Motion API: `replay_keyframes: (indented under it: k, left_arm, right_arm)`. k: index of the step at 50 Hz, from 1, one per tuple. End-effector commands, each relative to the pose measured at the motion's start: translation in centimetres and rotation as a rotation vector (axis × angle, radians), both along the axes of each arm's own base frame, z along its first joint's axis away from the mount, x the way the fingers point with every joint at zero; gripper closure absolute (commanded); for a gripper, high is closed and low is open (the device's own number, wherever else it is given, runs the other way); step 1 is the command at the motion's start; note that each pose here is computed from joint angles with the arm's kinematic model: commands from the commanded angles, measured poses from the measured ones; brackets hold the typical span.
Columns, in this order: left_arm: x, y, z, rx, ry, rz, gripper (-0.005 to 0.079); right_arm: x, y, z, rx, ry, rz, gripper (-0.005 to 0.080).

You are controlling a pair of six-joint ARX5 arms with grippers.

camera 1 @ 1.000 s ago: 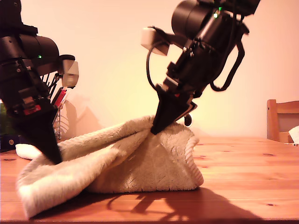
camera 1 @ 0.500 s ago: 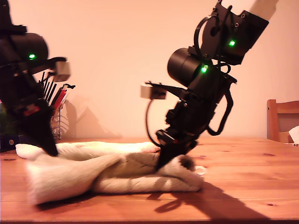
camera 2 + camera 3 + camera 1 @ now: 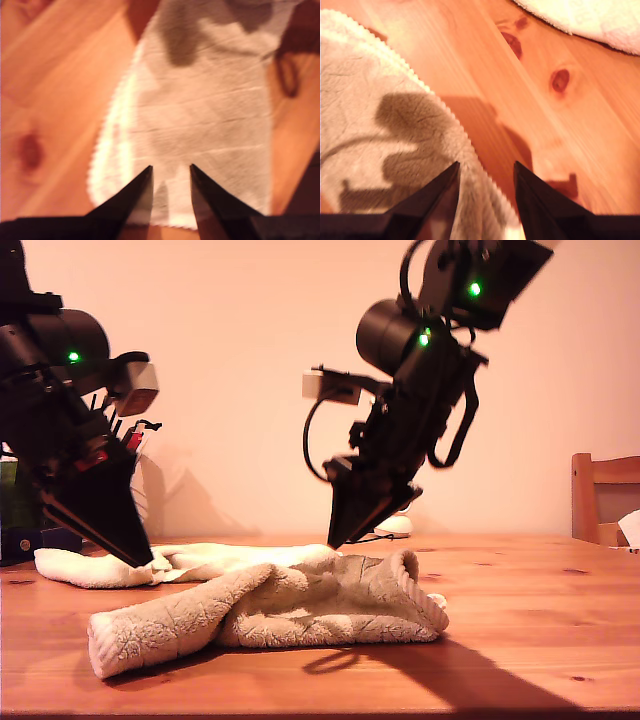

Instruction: Fold the tea towel in front of you. After folding it, place it to the right side.

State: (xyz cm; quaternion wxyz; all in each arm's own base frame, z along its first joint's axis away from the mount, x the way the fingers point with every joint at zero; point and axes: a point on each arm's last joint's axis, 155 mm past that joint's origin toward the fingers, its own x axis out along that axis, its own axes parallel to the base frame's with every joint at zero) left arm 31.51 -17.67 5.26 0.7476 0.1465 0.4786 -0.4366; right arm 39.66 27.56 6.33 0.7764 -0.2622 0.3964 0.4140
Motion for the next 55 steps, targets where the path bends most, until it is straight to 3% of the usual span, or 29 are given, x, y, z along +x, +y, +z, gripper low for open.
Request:
replay_keyframes:
  k: [1, 10, 15, 24, 37, 55]
  left_arm:
    - [-1.0, -0.1, -0.9, 0.003, 0.057, 0.01, 0.0589]
    - [-2.0, -0.3, -0.9, -0.012, 0.115, 0.028, 0.0701]
    - [-2.5, -0.6, -0.7, -0.035, 0.152, 0.043, 0.0706]
    - [-3.4, -1.3, -1.1, -0.047, 0.17, 0.02, 0.0706]
    - [-4.2, -1.7, -3.8, -0.039, 0.2, 0.011, 0.0706]
    - [-4.5, -2.1, -7.7, -0.015, 0.286, 0.035, 0.0707]
  right_arm:
    - [-0.4, -0.5, -0.5, -0.008, 0.054, -0.027, 0.0447]
    - [-2.4, -1.9, -1.2, 0.02, 0.235, -0.136, 0.0447]
    - [-3.7, -2.3, -1.3, 0.05, 0.329, -0.161, 0.0447]
    - [-4.4, -3.4, -0.4, 0.038, 0.368, -0.235, 0.0447]
    - [-6.2, -4.7, 0.3, 0.01, 0.445, -0.339, 0.0447]
    - [-7.9, -6.0, 3.6, 0.008, 0.441, -0.383, 0.0447]
